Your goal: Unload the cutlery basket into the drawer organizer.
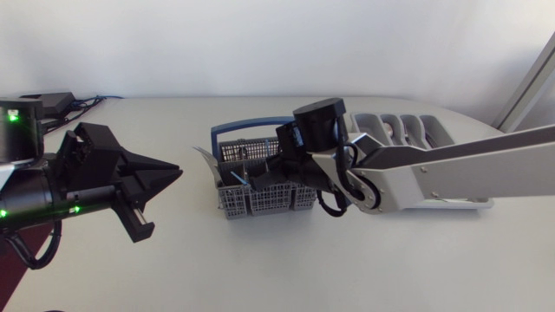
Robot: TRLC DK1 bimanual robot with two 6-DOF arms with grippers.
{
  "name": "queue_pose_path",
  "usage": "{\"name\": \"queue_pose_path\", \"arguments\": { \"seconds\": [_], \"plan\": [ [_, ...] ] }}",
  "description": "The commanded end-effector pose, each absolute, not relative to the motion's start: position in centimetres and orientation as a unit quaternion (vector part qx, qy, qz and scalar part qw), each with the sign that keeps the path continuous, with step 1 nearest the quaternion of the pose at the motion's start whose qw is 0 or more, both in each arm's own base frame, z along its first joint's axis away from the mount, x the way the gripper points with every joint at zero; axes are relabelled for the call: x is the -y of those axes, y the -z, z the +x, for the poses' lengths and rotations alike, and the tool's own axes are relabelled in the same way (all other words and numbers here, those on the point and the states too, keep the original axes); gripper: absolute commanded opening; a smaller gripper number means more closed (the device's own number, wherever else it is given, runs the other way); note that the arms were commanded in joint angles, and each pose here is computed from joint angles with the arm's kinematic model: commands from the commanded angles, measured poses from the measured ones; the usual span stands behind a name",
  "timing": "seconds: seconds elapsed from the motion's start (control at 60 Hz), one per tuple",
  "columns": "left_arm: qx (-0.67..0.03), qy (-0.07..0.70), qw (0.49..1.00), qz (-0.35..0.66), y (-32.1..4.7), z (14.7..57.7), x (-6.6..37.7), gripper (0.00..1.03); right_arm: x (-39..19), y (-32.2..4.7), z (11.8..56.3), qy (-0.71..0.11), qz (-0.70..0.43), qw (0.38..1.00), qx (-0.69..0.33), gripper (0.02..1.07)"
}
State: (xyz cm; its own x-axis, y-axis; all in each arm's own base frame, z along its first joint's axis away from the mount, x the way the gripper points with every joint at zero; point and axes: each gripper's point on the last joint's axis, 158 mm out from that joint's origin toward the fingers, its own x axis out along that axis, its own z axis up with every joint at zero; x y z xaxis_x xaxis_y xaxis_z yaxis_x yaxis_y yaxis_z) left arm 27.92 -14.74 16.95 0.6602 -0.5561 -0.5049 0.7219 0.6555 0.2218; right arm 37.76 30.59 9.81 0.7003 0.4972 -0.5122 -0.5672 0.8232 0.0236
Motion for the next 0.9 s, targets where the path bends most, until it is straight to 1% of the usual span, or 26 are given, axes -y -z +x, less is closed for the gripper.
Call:
{"name": "queue_pose_path", "arguments": {
  "seconds": [0.0,0.217,0.417,0.6,0.7,0.883],
  "plan": [
    [-0.211,0.361,0.886,0.199,-16.2,27.3,14.8,0.17,-29.2,-7.5,35.5,-0.297,-0.104,0.91,-0.272,0.08],
    [-0.206,0.366,0.885,0.204,-16.5,26.9,15.5,0.17,-28.7,-9.6,33.1,-0.302,-0.13,0.921,-0.211,0.08],
    [-0.205,0.365,0.884,0.207,-16.6,26.6,15.9,0.17,-28.7,-12.6,33.1,-0.3,-0.122,0.931,-0.168,0.08],
    [-0.203,0.36,0.886,0.21,-17.0,26.6,15.8,0.17,-28.9,-16.9,34.0,-0.301,-0.103,0.938,-0.136,0.08],
    [-0.202,0.359,0.886,0.211,-17.2,26.5,15.7,0.17,-28.7,-20.1,34.1,-0.309,-0.095,0.937,-0.129,0.08],
    [-0.202,0.357,0.887,0.211,-17.3,26.7,15.7,0.17,-26.7,-24.1,35.1,-0.309,-0.086,0.936,-0.143,0.08]
  ]
}}
